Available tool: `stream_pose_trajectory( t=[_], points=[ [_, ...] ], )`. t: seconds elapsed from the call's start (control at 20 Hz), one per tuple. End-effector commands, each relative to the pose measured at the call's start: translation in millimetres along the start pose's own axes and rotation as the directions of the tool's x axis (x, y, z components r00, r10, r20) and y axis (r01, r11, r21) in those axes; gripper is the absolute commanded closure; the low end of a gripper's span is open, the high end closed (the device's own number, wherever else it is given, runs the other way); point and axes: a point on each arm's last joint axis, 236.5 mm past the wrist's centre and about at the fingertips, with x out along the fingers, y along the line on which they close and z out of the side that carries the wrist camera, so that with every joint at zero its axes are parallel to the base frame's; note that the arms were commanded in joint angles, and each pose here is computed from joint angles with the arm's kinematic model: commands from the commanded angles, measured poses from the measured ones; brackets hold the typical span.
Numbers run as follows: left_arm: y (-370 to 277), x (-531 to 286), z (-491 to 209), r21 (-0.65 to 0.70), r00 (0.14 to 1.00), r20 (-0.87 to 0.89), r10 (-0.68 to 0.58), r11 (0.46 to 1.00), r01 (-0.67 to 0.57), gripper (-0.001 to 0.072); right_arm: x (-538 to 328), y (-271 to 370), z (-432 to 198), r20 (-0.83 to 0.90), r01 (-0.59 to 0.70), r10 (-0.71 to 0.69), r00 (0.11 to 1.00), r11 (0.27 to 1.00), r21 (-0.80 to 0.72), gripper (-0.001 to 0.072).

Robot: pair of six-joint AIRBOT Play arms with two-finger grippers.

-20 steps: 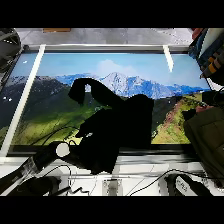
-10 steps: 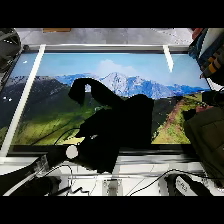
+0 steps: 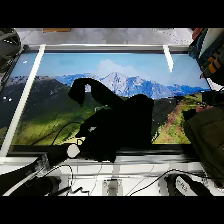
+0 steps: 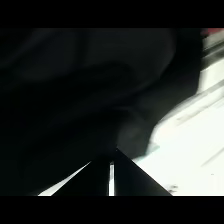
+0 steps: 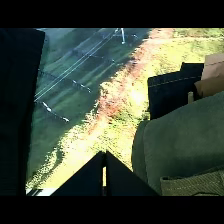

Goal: Fold the clothes and pants, and hang the long-sleeved shirts on hangers.

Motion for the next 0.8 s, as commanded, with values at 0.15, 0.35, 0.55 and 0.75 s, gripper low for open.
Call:
stream_pose_trajectory(
  t=[0.15, 0.35, 0.55, 0.75],
  points=[
    [-10, -53, 56, 0.220, 0.985, 0.172, 0.016, 0.974, -0.054, 0.0701, -1, -5, 2, 0.034, 0.022, -0.022, 0.999, 1.000, -0.004, 0.0699],
    [53, -126, 76, 0.242, 0.937, 0.285, 0.202, 0.931, -0.274, 0.0701, 17, 12, -51, -0.038, -0.025, 0.025, 0.999, 1.000, -0.007, 0.0701],
    [97, -200, 79, 0.205, 0.837, 0.417, 0.354, 0.861, -0.466, 0.0702, 35, 60, -134, -0.132, -0.174, 0.173, 0.976, 0.985, 0.004, 0.0700],
    [101, -240, 83, 0.203, 0.755, 0.532, 0.383, 0.807, -0.554, 0.0702, 58, 99, -185, -0.164, -0.284, 0.314, 0.935, 0.942, 0.181, 0.0369]
  ],
)
